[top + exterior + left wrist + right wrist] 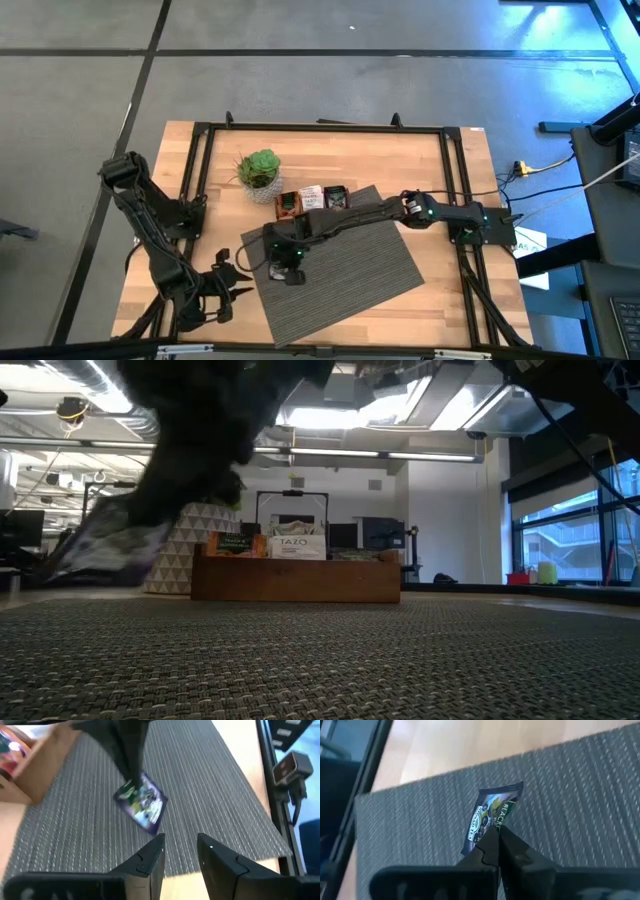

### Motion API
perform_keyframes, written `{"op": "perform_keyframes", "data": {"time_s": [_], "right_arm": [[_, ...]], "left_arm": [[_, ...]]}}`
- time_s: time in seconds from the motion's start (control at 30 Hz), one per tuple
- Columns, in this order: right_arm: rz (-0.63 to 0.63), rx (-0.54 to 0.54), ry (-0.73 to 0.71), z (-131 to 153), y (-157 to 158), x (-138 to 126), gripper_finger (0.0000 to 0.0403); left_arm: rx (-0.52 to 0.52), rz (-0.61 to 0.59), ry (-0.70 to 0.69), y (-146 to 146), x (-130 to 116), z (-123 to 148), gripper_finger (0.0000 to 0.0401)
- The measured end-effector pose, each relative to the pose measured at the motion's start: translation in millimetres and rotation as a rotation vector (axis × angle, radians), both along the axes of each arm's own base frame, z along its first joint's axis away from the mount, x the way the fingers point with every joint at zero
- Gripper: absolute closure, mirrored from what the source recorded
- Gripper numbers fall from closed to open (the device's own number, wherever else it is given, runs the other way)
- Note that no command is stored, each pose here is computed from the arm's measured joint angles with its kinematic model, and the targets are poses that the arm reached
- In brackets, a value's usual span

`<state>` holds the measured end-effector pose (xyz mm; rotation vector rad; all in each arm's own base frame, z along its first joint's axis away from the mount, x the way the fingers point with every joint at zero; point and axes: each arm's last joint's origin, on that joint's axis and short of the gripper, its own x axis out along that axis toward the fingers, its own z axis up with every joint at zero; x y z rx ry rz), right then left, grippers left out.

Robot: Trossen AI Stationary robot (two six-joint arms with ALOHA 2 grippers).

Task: Pick & Place Tea
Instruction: Put the black tea bag into the right slot of the wooden organizer

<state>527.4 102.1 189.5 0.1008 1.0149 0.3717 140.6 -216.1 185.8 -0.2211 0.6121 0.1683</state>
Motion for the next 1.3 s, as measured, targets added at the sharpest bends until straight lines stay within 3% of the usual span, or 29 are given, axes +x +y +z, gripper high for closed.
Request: {"op": "perform_keyframes", "data": {"time_s": [0.17, 0.3, 0.47, 0.63, 0.77, 1.03, 1.2, 1.3], "right_arm": [[0.027, -0.028, 0.042, 14.1, 3.4, -15.6, 0.0401], [0.024, -0.112, 0.049, 20.4, 8.5, -27.9, 0.0401], [-0.01, -0.14, 0.098, -9.2, 12.0, -45.4, 0.0401], [-0.062, -0.068, 0.012, -15.7, 10.9, -70.2, 0.0401], [-0.11, -0.062, -0.102, 13.2, 2.7, -98.8, 0.04], [-0.365, -0.479, -0.164, 66.3, -34.3, -152.0, 0.04], [-0.286, -0.615, -0.045, 78.0, -59.0, -171.0, 0.0399], [-0.277, -0.632, 0.017, 76.4, -83.5, -172.7, 0.0399]], "left_arm": [[0.01, 0.01, -0.012, 0.6, 0.8, -0.1, 0.0292], [0.001, 0.011, -0.018, -0.1, 1.2, 0.4, 0.0292], [-0.018, 0.008, -0.029, -2.2, 1.2, 1.4, 0.0292], [-0.017, 0.005, -0.029, -2.5, 0.5, 1.4, 0.0292], [0.0, -0.006, -0.03, -2.6, 0.6, 1.6, 0.0292], [0.115, 0.004, -0.086, 1.6, 5.5, 3.5, 0.0292], [0.142, 0.06, -0.105, 9.2, 15.6, 4.3, 0.0292], [0.157, 0.07, -0.084, 14.3, 22.5, 3.9, 0.0292]]}}
